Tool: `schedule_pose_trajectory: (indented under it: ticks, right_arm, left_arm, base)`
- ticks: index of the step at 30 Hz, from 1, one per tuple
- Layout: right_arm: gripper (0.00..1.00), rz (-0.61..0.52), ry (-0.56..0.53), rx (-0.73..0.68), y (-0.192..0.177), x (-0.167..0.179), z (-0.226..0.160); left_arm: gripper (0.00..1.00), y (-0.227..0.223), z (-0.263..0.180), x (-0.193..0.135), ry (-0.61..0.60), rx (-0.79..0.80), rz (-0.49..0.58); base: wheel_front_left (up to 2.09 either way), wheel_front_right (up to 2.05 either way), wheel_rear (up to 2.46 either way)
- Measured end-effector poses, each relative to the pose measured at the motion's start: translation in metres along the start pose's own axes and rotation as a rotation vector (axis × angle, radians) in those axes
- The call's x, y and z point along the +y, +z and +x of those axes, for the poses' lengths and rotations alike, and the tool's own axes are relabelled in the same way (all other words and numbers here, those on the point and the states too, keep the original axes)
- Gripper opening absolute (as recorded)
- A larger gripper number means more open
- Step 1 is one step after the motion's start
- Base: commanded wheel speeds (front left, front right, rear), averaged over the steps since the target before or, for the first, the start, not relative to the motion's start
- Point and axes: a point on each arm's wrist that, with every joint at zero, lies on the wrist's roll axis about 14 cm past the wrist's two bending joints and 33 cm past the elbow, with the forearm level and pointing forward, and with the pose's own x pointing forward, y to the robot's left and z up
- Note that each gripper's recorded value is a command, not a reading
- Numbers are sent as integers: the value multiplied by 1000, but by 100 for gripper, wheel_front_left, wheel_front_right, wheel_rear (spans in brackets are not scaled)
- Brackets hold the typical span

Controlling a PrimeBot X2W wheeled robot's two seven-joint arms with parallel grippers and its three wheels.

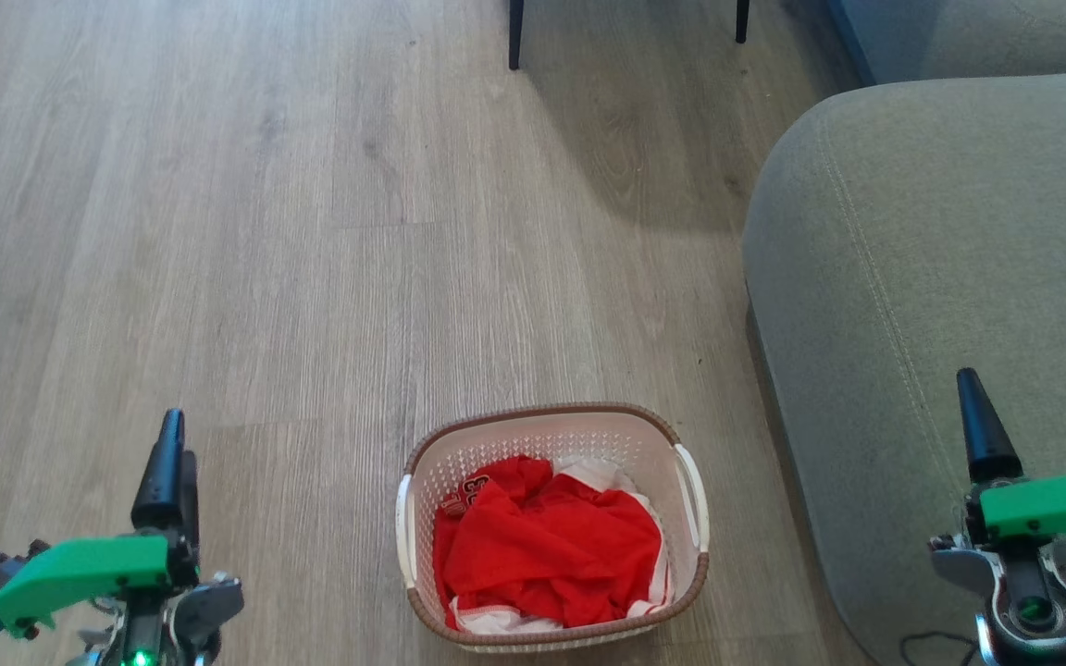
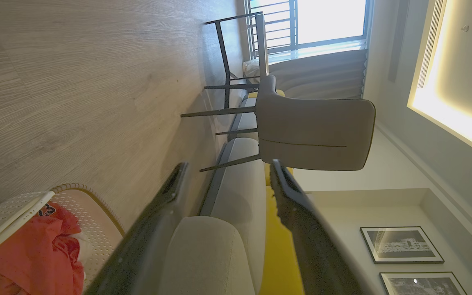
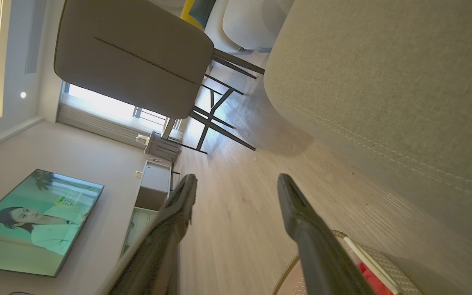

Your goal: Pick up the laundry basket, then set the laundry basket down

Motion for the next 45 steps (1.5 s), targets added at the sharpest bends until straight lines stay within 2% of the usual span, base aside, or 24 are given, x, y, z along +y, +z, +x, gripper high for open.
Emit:
schedule_pose_trajectory:
  ticks: [8,21,26,34,35,41,45]
  right_arm:
    - [100,-142,73,-14,1,24,7]
    - [100,-386,214,-32,-6,68,13]
    - [100,-492,267,-45,-9,83,14]
    - [100,-637,339,-64,-13,101,15]
    - [100,-637,339,-64,-13,101,15]
    - [100,-730,383,-46,-25,108,11]
    - [100,-759,384,-63,-22,108,10]
  left_arm:
    - [100,11,2,-8,-25,-39,61]
    - [100,24,10,-49,-112,-110,257]
    - [100,14,12,-60,-76,-116,427]
    - [100,-24,12,-87,-120,-98,677]
    - [100,-24,12,-87,-120,-98,677]
    - [100,-57,6,-93,-160,-71,867]
    - [100,-74,4,-82,-155,-35,966]
  base:
    - [0,0,0]
    - [0,0,0]
    - [0,0,0]
    - [0,0,0]
    - [0,0,0]
    - [0,0,0]
    - [0,0,0]
